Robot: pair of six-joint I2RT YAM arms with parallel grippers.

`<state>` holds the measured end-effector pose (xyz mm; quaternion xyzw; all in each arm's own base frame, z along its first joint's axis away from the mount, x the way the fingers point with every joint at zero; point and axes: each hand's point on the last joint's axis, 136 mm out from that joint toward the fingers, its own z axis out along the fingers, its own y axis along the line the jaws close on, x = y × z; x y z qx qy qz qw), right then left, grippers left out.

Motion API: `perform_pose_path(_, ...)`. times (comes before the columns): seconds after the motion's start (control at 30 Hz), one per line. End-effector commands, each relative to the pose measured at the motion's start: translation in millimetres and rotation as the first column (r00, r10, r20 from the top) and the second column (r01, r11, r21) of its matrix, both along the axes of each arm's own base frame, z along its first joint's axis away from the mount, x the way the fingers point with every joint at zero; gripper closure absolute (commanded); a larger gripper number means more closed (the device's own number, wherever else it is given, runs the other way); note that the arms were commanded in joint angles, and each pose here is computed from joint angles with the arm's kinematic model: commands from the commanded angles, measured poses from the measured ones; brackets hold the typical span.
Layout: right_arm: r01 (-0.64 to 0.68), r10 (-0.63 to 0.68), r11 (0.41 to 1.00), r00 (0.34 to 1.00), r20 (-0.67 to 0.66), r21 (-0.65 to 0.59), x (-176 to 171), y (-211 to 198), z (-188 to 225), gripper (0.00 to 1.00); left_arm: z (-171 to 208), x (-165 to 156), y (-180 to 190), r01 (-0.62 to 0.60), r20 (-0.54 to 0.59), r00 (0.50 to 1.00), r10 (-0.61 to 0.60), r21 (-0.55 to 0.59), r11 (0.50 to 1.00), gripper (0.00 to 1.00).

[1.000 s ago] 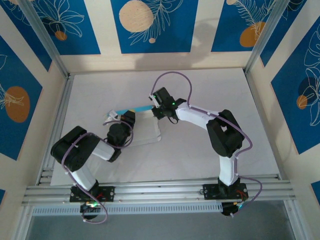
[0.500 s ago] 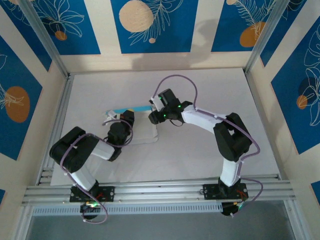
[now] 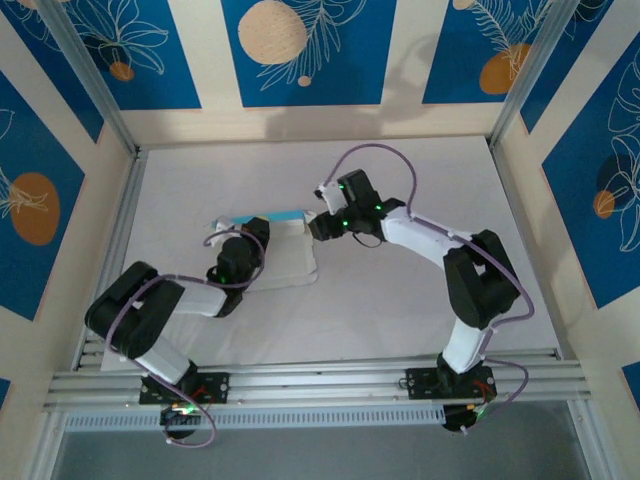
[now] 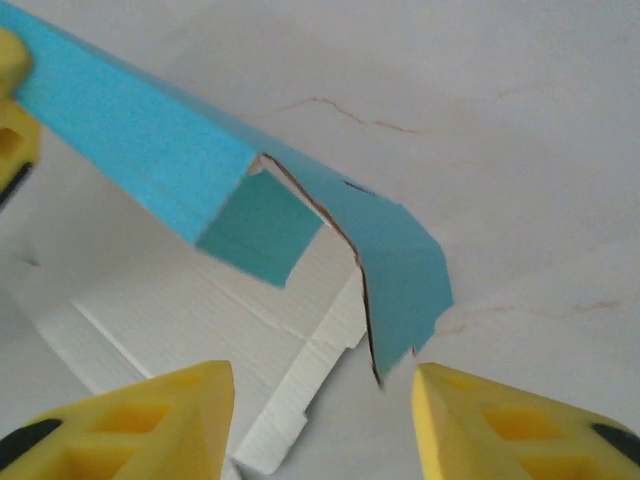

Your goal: Fold the paper box

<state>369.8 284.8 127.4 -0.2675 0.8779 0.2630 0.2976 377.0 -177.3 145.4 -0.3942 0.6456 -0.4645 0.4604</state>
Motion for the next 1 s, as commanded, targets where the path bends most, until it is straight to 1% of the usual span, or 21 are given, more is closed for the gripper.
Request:
perform_pose_path(0.0,0.058,-0.055,0.967,0.998,-0.018,0.250,9,-10,44,0.53,-14,-1,-1,0.012,-0.081,0.997,-0.007,0.057,0.998,0.94)
perform_pose_path(0.07,0.096,-0.080,0.955,0.994,-0.069,0.279,11,-16,41,0.57,-16,0,-1,0.013,-0.104,0.995,-0.008,0.053,0.999,0.93)
perform_pose_path(0.13,0.119,-0.097,0.970,0.989,-0.109,0.213,13,-20,26,0.63,-14,2,-2,0.013,-0.115,0.993,-0.007,0.049,0.999,0.93)
perform_pose_path(0.2,0.118,-0.108,0.986,0.990,-0.093,0.114,14,-22,12,0.66,-7,5,-1,0.009,-0.113,0.994,-0.004,0.048,0.999,0.94)
perform_pose_path(0.23,0.108,-0.102,0.991,0.992,-0.076,0.081,12,-22,8,0.66,-4,6,-1,0.007,-0.113,0.994,-0.001,0.049,0.999,0.94)
perform_pose_path(0.27,0.091,-0.088,0.995,0.994,-0.057,0.041,10,-21,3,0.63,-1,7,-1,0.006,-0.117,0.993,0.000,0.052,0.999,0.94)
perform_pose_path(0.33,0.061,-0.061,0.998,0.998,-0.019,-0.021,8,-17,-4,0.55,3,8,-2,0.008,-0.121,0.993,0.000,0.066,0.998,0.94)
perform_pose_path(0.4,0.022,-0.022,0.998,1.000,-0.007,-0.053,6,-9,-12,0.51,5,9,-4,0.011,-0.122,0.992,-0.003,0.063,0.998,0.94)
perform_pose_path(0.5,0.008,-0.008,0.995,1.000,0.000,-0.103,11,0,-23,0.50,4,10,-5,0.008,-0.131,0.991,-0.002,0.052,0.999,0.94)
perform_pose_path(0.6,0.026,-0.026,0.990,1.000,0.003,-0.142,21,2,-32,0.50,4,11,-6,0.012,-0.135,0.991,-0.005,0.050,0.999,0.94)
perform_pose_path(0.67,0.053,-0.055,0.986,0.998,-0.006,-0.157,29,2,-37,0.55,1,10,-5,0.010,-0.144,0.990,-0.003,0.051,0.999,0.95)
perform_pose_path(0.77,0.079,-0.088,0.984,0.995,-0.047,-0.157,32,4,-37,0.66,-1,9,-3,0.005,-0.152,0.988,0.003,0.053,0.999,0.95)
perform_pose_path(0.97,0.087,-0.099,0.992,0.987,-0.129,-0.090,19,17,-30,0.86,-9,7,-3,0.002,-0.165,0.986,0.006,0.049,0.999,0.97)
